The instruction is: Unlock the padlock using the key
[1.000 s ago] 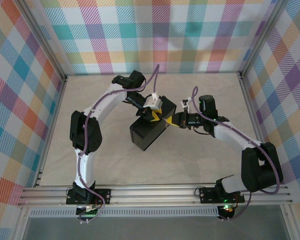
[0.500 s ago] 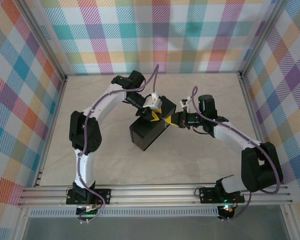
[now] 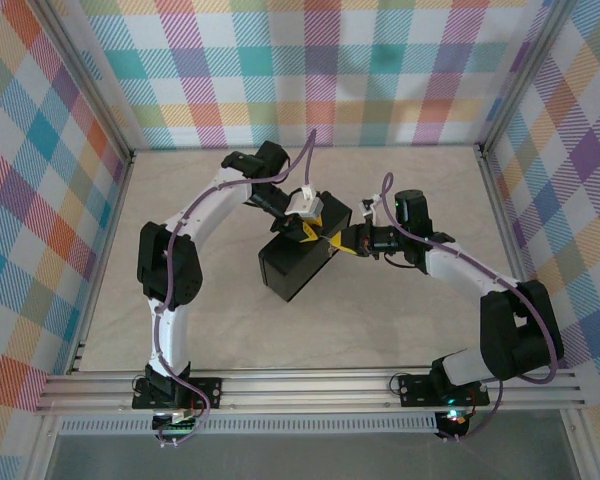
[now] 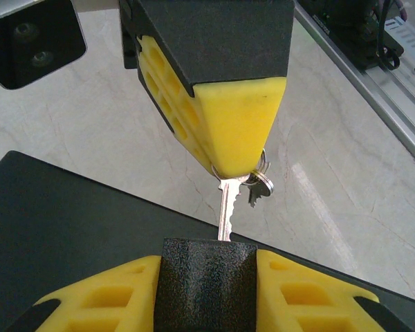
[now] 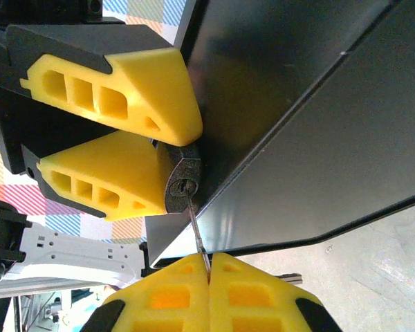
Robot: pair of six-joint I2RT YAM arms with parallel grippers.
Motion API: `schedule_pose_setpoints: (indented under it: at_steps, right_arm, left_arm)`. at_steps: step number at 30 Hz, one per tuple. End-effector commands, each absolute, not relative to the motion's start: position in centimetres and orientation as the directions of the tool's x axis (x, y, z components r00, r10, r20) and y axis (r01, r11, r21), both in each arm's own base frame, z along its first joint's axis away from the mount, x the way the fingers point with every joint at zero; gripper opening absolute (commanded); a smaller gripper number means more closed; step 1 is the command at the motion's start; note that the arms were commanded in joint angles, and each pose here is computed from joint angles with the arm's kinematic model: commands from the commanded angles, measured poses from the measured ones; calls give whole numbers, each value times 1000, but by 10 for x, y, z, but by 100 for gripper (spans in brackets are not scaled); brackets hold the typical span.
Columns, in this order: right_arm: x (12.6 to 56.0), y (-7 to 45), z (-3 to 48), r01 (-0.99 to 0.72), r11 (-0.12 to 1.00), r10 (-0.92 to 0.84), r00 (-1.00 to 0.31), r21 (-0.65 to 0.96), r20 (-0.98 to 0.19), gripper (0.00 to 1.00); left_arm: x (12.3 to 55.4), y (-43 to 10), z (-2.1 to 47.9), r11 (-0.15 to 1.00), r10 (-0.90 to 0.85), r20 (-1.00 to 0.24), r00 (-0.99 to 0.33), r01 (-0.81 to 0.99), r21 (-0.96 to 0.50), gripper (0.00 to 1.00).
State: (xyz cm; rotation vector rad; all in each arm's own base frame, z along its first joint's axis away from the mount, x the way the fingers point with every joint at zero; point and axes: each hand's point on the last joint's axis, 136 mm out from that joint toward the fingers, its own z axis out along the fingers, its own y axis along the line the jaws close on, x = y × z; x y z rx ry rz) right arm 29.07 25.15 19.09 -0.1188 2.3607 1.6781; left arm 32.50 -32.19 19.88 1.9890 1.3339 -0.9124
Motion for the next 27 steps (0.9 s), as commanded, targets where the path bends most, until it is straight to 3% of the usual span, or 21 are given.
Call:
schedule_pose_setpoints:
  at_steps: [1,27]
  right_arm:
    - [295,260,212,-273,293,62,-951,916,-303,2]
    - [295,249,214,-284,321,79,-943,903,-324,2]
  left_arm:
    - [315,-321,187,-353,576,-778,249,935,38,32]
    - [316,-318,184,-348,591,-770,240,937,25,32]
